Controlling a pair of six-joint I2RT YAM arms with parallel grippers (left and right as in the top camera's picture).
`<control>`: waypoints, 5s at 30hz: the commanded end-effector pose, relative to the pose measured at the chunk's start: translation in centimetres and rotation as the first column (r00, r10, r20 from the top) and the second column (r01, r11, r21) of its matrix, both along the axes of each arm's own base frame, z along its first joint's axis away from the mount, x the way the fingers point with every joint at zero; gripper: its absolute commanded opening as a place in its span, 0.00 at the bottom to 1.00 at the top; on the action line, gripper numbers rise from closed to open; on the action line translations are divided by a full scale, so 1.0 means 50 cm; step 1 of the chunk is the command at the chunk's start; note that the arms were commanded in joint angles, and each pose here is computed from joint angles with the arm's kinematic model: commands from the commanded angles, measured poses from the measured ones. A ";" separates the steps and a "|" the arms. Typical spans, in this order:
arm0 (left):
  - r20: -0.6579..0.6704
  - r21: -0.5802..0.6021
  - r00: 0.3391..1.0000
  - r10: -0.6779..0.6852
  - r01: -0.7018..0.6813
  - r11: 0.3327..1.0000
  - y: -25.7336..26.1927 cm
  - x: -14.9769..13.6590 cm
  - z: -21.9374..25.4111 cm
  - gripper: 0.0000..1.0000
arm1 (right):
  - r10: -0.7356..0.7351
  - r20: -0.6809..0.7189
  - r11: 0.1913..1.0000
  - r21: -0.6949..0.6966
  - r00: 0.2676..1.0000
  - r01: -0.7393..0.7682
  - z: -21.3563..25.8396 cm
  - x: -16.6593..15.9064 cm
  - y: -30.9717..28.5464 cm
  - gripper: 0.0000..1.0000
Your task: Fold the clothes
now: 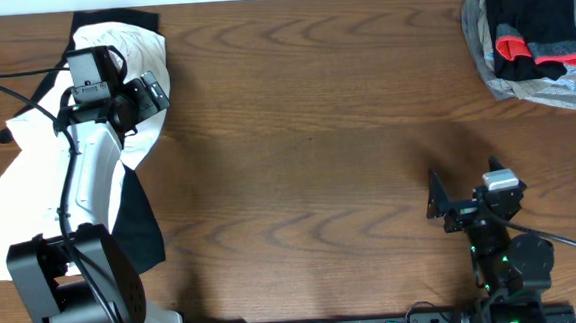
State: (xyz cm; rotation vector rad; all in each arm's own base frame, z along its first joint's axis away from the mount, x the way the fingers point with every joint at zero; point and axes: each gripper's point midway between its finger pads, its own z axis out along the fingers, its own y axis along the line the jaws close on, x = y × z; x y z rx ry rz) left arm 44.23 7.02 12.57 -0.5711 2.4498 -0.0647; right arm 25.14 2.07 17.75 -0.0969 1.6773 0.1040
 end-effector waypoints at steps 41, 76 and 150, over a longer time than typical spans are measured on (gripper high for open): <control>-0.009 -0.003 1.000 0.002 -0.002 1.000 -0.002 -0.003 -0.008 0.98 | -0.024 0.022 0.999 0.036 0.999 0.023 -0.045 -0.011 -0.004 0.99; 0.496 0.238 0.809 -0.315 0.221 0.946 -0.160 -0.277 0.132 0.98 | -0.024 0.022 0.999 0.037 0.999 0.023 -0.045 -0.011 -0.004 0.99; 0.653 0.299 0.693 -0.307 0.136 0.944 -0.139 -0.396 0.020 0.98 | -0.024 0.022 0.999 0.037 0.999 0.023 -0.045 -0.011 -0.004 0.99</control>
